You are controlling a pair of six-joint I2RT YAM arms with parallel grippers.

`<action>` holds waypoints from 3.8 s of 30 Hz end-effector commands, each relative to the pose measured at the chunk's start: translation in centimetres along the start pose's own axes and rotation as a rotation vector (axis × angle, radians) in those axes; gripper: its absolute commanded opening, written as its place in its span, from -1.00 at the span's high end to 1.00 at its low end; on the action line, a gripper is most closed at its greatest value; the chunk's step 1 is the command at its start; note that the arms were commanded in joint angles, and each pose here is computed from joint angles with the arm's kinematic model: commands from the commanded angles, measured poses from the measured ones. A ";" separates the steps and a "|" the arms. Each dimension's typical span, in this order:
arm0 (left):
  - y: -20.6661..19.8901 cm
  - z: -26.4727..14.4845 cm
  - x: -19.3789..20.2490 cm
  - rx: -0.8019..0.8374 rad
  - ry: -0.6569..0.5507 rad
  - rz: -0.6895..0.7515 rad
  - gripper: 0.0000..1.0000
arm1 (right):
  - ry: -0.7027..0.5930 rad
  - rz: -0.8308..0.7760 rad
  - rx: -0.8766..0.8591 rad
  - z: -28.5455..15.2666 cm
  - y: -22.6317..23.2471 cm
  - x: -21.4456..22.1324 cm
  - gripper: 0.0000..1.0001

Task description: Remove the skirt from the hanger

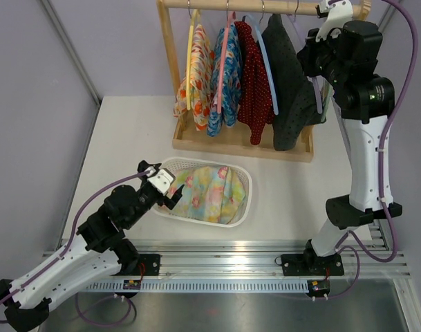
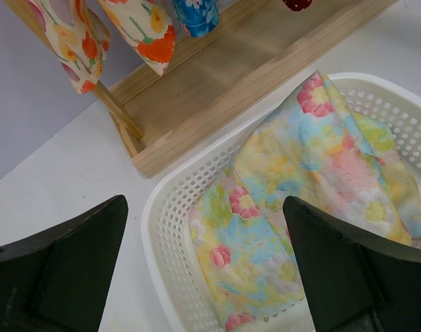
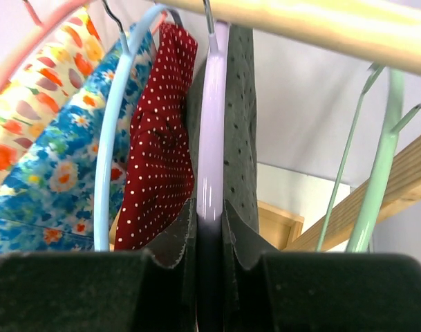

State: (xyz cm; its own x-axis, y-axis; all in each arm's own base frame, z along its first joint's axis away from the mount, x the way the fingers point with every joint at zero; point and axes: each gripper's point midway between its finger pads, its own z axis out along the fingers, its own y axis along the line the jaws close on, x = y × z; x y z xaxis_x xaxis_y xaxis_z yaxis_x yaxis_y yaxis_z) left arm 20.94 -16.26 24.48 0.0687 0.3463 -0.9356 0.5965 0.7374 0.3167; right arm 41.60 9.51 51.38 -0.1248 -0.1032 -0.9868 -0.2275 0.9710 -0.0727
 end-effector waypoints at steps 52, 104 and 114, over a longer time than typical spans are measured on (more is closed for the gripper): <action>-30.4 15.6 -21.2 0.533 -0.281 -0.320 0.18 | 0.032 0.110 -0.246 -14.7 3.4 13.4 1.00; -13.5 2.8 -42.3 0.511 -0.663 -0.254 1.00 | 0.104 -0.011 -0.161 -12.7 0.2 18.7 1.00; -19.7 7.8 -31.6 0.611 -0.466 -0.242 1.00 | 0.151 -0.024 -0.072 -15.0 -0.8 19.7 1.00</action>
State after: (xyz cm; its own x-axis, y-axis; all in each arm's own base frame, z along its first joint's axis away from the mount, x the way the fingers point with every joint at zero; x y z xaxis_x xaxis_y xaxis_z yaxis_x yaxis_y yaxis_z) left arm 13.65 -46.01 47.26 0.1517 -0.0902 -0.9843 0.9445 0.3069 0.1174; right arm 25.71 4.04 31.43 -0.3417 -0.1353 -0.9300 -0.3225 0.9464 -0.0192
